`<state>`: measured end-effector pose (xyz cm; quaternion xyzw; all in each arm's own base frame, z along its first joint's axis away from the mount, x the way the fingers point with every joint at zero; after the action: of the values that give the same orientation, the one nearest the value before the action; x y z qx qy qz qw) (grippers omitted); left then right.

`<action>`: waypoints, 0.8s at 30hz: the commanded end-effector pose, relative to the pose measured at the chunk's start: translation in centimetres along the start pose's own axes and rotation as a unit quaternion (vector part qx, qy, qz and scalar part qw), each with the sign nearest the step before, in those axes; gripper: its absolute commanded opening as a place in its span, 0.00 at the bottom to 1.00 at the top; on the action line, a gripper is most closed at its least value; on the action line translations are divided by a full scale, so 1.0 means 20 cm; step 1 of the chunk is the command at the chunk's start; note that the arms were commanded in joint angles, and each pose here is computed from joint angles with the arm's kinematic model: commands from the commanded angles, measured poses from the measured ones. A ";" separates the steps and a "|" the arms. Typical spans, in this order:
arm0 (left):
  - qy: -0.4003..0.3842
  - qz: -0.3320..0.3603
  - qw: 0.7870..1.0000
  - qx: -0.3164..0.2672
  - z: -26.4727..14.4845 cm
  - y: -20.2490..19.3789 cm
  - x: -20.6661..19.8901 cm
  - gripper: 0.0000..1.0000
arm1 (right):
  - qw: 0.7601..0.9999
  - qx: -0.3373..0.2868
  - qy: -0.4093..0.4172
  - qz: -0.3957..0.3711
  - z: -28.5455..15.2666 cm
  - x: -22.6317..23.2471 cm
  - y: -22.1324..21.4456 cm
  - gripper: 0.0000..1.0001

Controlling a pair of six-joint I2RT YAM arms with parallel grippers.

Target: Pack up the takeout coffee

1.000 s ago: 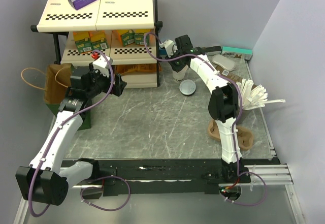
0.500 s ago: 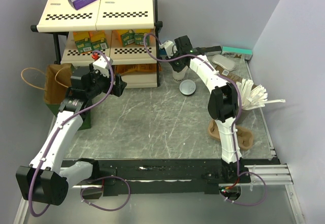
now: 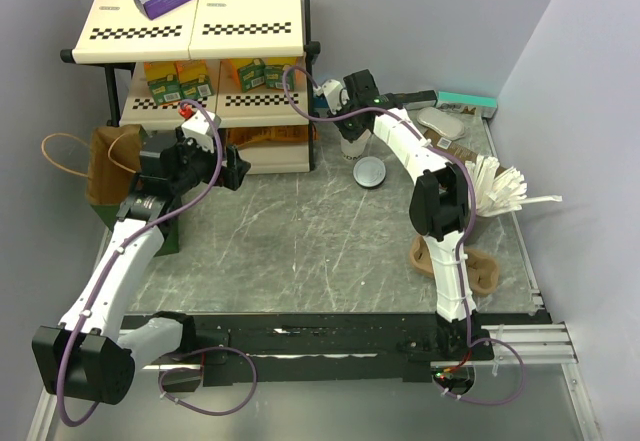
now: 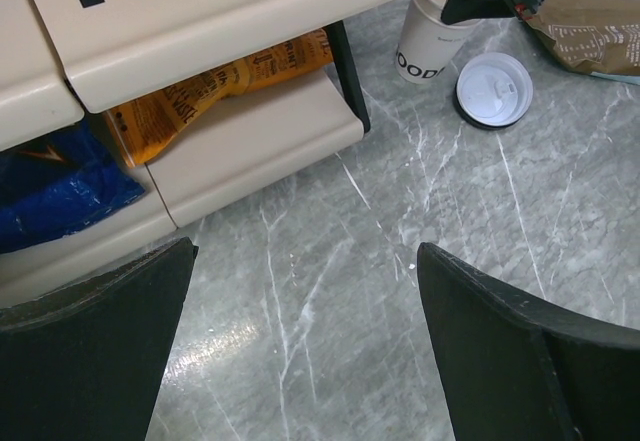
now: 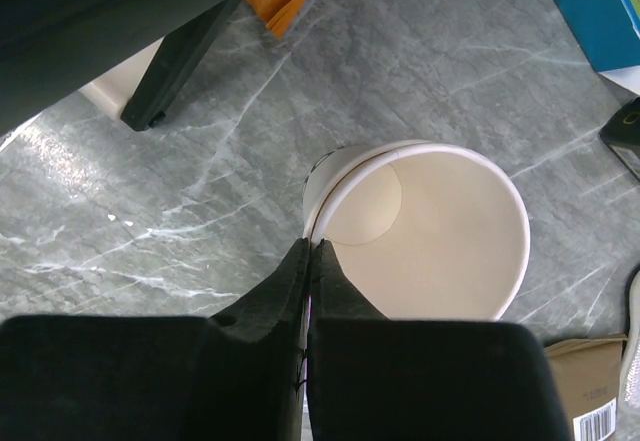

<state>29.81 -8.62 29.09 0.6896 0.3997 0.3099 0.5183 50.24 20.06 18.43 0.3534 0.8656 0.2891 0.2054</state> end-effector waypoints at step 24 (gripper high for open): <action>-0.012 -0.006 0.999 -0.033 -0.02 0.05 -0.02 0.99 | 0.997 -0.069 0.025 -0.039 -0.34 -0.04 0.18 0.00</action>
<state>29.65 -8.76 28.86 0.6878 0.3992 0.3053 0.5238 50.14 19.19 20.53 0.3166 0.8759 0.2875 0.2234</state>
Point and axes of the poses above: each gripper's point midway between its finger pads, its own z axis out along the fingers, its own x axis along the line the jaws close on, y = z × x, the point moved 6 cm from there along -z, back along the fingers, and after that the axes turned 6 degrees about z, right-handed, at the moved point
